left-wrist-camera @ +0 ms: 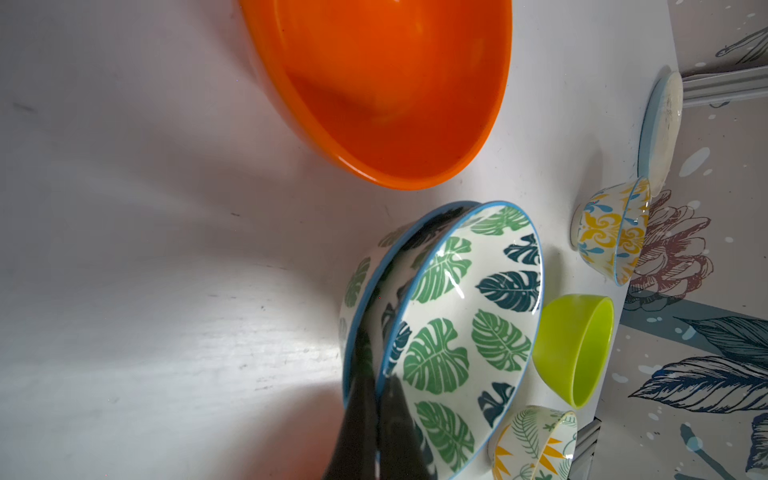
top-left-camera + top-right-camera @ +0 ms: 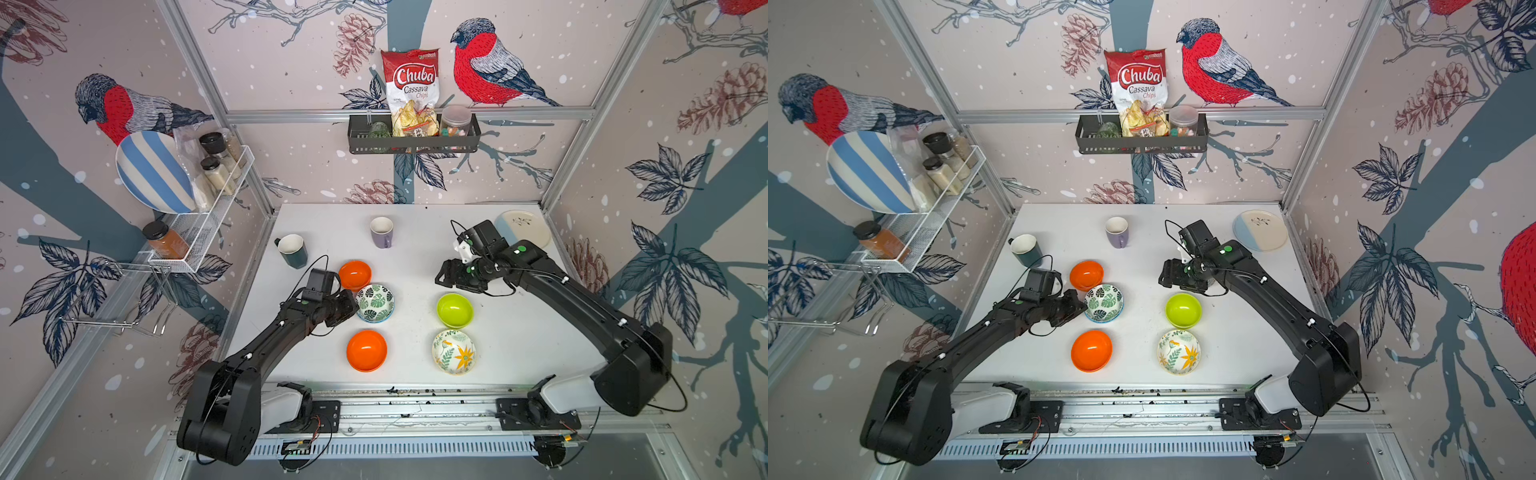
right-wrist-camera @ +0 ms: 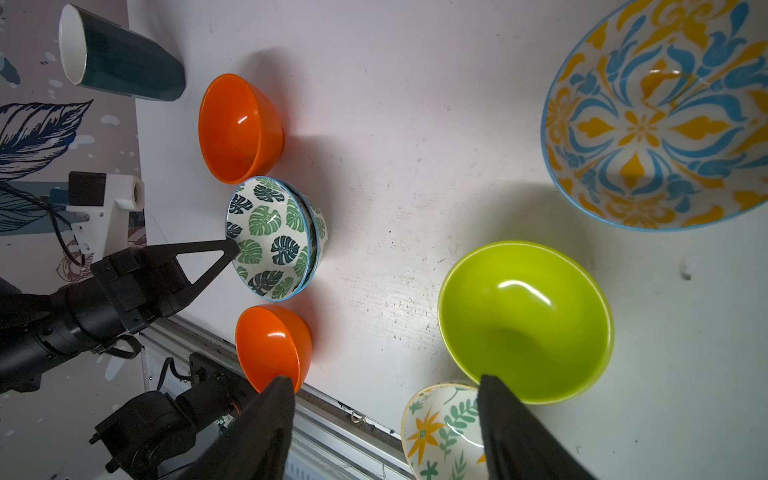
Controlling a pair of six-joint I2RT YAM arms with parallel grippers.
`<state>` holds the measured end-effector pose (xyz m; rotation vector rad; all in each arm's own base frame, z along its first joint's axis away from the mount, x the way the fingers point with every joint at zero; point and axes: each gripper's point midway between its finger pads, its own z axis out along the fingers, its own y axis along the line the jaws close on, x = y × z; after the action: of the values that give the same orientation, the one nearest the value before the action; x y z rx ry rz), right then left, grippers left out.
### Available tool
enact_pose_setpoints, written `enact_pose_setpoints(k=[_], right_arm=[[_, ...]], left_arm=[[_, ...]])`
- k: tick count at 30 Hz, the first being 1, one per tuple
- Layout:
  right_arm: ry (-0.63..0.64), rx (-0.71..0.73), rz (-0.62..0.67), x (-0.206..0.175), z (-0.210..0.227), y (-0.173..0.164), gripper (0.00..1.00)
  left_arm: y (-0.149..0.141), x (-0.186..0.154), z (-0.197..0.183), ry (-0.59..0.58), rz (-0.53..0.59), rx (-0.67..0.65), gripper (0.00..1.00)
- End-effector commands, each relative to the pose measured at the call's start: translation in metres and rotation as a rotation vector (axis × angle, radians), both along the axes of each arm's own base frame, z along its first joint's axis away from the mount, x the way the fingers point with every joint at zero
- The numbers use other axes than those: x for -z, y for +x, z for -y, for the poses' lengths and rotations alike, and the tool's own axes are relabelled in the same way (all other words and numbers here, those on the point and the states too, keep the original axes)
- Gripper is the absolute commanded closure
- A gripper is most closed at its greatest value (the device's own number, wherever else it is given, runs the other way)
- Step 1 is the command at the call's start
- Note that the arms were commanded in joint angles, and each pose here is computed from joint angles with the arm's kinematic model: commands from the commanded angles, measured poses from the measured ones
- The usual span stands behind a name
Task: Stack the bowls
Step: Place the bowl on the bowl.
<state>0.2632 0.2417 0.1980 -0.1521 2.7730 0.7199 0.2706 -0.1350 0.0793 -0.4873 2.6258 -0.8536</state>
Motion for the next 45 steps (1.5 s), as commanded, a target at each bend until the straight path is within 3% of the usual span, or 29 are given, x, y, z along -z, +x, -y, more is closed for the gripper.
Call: enact_pose_setpoints(k=[1,19,23,25,27,36,42,45], right_arm=[[0.007,-0.002,0.017,-0.001,-0.003,0.003,0.28],[-0.005,-0.005,0.010,0.005,-0.005,0.002,0.28],[-0.005,-0.003,0.010,0.005,-0.005,0.003,0.28],[-0.005,-0.002,0.013,0.006,-0.005,0.004,0.28],[-0.007,0.000,0.014,0.006,-0.005,0.004,0.28],[-0.009,0.074,0.061,-0.003,0.014,0.025,0.28],[-0.088,0.295,0.063,0.005,0.081,0.062,0.34],[-0.152,0.443,0.072,0.015,0.124,0.079,0.38]], left_arm=[[0.006,-0.006,0.004,-0.031,0.037,0.005,1.00],[0.002,0.000,-0.001,-0.001,0.014,0.001,1.00],[0.001,-0.006,-0.004,0.010,0.025,-0.003,0.66],[0.001,-0.010,-0.006,0.019,0.036,-0.009,0.52],[0.001,-0.014,-0.007,0.028,0.043,-0.008,0.44],[-0.003,-0.039,-0.018,0.088,0.052,-0.017,0.40],[-0.009,-0.071,-0.030,0.160,0.089,-0.017,0.41],[-0.013,-0.081,-0.033,0.167,0.114,-0.018,0.35]])
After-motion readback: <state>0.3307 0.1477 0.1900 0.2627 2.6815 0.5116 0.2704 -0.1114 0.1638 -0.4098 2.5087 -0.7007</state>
